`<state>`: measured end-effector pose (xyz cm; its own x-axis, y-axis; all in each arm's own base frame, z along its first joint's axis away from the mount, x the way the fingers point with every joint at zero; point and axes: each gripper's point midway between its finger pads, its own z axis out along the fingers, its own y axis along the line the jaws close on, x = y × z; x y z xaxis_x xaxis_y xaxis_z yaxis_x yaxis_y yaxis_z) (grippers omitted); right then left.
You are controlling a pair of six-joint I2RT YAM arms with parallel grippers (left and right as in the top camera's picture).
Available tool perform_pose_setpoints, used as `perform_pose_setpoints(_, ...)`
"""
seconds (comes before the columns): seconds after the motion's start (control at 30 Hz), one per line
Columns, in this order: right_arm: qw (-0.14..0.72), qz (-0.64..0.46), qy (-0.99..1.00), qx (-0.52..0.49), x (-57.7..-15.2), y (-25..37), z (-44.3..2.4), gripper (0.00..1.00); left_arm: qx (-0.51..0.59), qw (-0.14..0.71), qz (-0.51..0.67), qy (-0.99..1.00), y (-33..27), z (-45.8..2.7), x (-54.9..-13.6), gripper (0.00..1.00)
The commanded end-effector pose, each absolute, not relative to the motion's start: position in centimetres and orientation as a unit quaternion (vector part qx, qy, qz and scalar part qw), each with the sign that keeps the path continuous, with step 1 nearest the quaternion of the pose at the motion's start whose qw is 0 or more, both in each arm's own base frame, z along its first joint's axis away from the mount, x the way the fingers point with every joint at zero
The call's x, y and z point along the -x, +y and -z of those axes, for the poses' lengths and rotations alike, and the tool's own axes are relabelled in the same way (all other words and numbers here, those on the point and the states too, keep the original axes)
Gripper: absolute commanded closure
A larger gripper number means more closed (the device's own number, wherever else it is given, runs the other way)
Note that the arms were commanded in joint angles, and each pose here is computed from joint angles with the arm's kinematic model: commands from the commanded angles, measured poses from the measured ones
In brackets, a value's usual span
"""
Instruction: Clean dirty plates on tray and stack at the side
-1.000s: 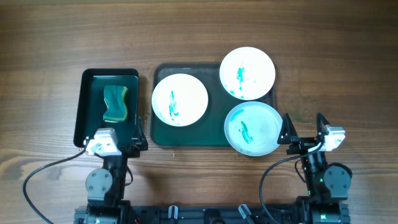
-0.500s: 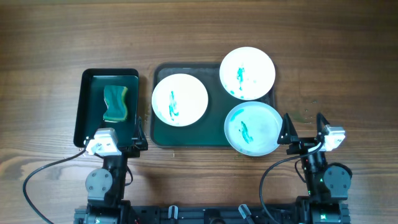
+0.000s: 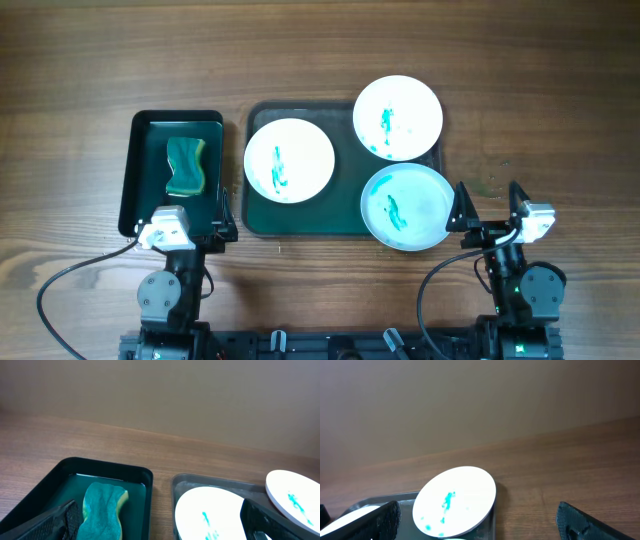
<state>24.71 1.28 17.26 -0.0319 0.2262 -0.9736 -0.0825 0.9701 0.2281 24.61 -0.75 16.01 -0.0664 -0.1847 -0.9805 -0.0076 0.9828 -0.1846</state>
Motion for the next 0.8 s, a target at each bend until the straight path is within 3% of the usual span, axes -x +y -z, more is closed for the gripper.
perform_pose_setpoints(0.0,0.7,-0.103,0.705,-0.047,-24.7,1.2,-17.6,0.0,0.061,0.682,0.06,0.726,-0.8,-16.0,-24.6,0.0)
perform_pose_setpoints(0.13,0.701,-0.142,0.699,-0.011,-24.4,3.0,-18.3,0.0,0.071,0.692,0.051,0.717,-0.3,-16.9,-24.6,0.0)
perform_pose_setpoints(0.3,0.679,-0.172,0.713,0.003,-24.2,4.1,-22.6,0.0,0.07,0.688,0.05,0.72,-0.2,-21.9,-24.1,0.0)
perform_pose_setpoints(0.57,0.542,-0.228,0.808,0.019,-27.9,6.4,-28.4,0.0,0.066,0.526,0.021,0.847,-0.4,-27.8,-25.9,0.0)
perform_pose_setpoints(0.77,0.406,-0.247,0.878,0.062,-30.6,7.8,-27.4,0.0,0.032,0.381,0.065,0.922,-3.2,-27.9,-28.9,0.0)
